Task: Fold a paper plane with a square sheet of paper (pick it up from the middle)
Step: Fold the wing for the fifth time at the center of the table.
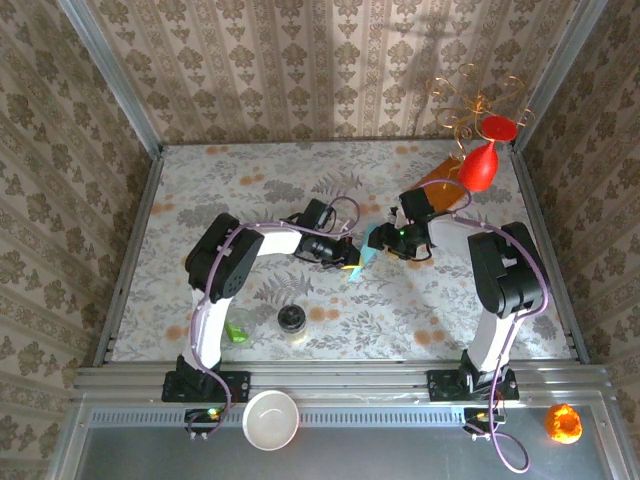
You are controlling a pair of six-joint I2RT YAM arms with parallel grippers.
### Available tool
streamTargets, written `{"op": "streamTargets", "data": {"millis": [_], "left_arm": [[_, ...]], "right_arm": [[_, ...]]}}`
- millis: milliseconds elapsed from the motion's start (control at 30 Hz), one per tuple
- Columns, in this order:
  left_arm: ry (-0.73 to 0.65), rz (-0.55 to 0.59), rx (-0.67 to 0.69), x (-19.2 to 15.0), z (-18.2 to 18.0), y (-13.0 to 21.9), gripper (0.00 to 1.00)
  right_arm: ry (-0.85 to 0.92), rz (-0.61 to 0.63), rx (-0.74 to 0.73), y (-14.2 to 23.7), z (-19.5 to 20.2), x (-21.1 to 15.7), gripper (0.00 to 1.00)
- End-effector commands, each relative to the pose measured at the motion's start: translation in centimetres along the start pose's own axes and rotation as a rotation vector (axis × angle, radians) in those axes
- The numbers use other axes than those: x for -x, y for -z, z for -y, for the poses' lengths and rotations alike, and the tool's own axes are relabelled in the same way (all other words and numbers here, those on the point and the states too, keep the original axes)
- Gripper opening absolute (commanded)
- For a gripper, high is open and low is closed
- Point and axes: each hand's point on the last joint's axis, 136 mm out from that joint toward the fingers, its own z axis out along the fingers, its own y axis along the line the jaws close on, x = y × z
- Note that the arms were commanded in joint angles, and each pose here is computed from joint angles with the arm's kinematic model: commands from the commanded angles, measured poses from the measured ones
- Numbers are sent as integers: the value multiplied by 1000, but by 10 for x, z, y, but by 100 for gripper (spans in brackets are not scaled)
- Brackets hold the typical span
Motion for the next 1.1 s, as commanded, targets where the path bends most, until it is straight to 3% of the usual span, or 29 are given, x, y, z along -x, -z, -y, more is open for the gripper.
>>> {"op": "streamTargets", "data": {"millis": [0, 300, 700, 1067], "left_arm": [[37, -21, -2, -6, -9, -2, 0], [40, -23, 5, -7, -11, -1, 3], [-6, 6, 13, -8, 2, 12, 22], [-3, 8, 56, -19, -6, 17, 23]], "right_arm": [[-16, -9, -118, -20, 25, -2, 58], [-38, -53, -218, -30, 41, -12, 52], [-47, -84, -236, -35, 44, -15, 51], [-51, -102, -247, -38, 46, -17, 50]]}}
